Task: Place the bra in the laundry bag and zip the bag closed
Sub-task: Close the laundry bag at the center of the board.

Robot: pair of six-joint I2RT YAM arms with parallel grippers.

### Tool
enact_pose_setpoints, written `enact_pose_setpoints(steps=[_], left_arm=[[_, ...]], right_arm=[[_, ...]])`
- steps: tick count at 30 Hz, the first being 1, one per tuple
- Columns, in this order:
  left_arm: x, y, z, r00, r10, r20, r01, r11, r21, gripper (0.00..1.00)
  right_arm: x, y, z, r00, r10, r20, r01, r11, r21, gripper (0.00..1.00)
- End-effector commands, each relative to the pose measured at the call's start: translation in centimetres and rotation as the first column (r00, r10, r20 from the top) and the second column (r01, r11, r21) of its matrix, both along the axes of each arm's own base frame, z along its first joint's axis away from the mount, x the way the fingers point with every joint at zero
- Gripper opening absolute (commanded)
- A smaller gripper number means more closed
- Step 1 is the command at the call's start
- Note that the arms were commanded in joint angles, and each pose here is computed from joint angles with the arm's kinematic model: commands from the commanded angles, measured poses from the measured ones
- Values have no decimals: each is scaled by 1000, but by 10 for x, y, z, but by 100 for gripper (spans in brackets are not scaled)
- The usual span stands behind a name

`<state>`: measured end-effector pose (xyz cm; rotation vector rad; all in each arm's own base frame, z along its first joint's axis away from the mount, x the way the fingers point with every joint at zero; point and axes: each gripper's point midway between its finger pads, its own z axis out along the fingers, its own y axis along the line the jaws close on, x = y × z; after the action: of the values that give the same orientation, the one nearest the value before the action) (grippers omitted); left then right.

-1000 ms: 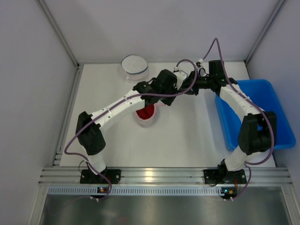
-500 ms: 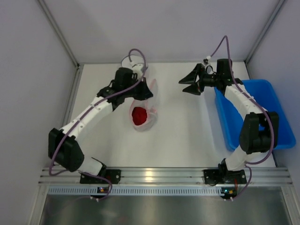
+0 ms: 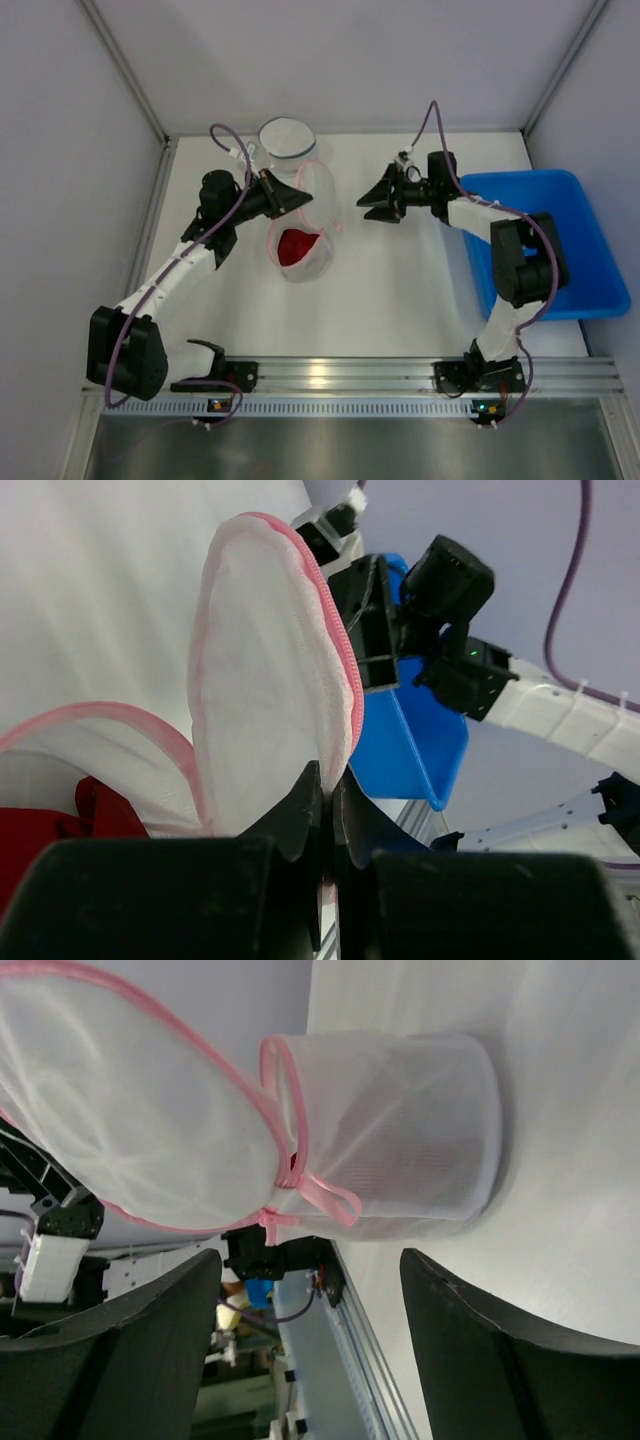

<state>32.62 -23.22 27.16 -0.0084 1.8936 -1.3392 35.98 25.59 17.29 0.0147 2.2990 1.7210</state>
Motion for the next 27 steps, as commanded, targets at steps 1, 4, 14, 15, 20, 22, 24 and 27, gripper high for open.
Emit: enact_pose_setpoints(steps=[1,4,14,15,20,22,24,27], left_arm=[[-8,1,41,994,-11,107,24,993,-118,0],[-7,9,30,998,14,57,-6,991,-135,0],[-4,36,14,995,100,-28,-104,976,-189,0],[-5,38,12,994,106,-36,-111,975,-191,0],[-8,43,2,989,124,-77,-138,968,-210,0],[-7,46,4,988,131,-77,-145,964,-224,0],[-9,46,0,987,128,-93,-147,962,-231,0],[-10,46,-5,984,130,-122,-157,956,-246,0]], right_arm=[[-8,32,14,986,67,154,-90,985,146,72],[-18,44,13,993,79,89,-99,966,240,71],[-31,67,23,988,121,96,-149,908,392,79],[-36,74,28,983,139,122,-177,898,403,80],[-43,91,13,981,184,67,-195,899,393,82],[-46,95,5,981,192,38,-191,903,385,81],[-46,97,1,980,196,27,-191,903,386,81],[-48,102,6,977,210,28,-203,891,406,76]])
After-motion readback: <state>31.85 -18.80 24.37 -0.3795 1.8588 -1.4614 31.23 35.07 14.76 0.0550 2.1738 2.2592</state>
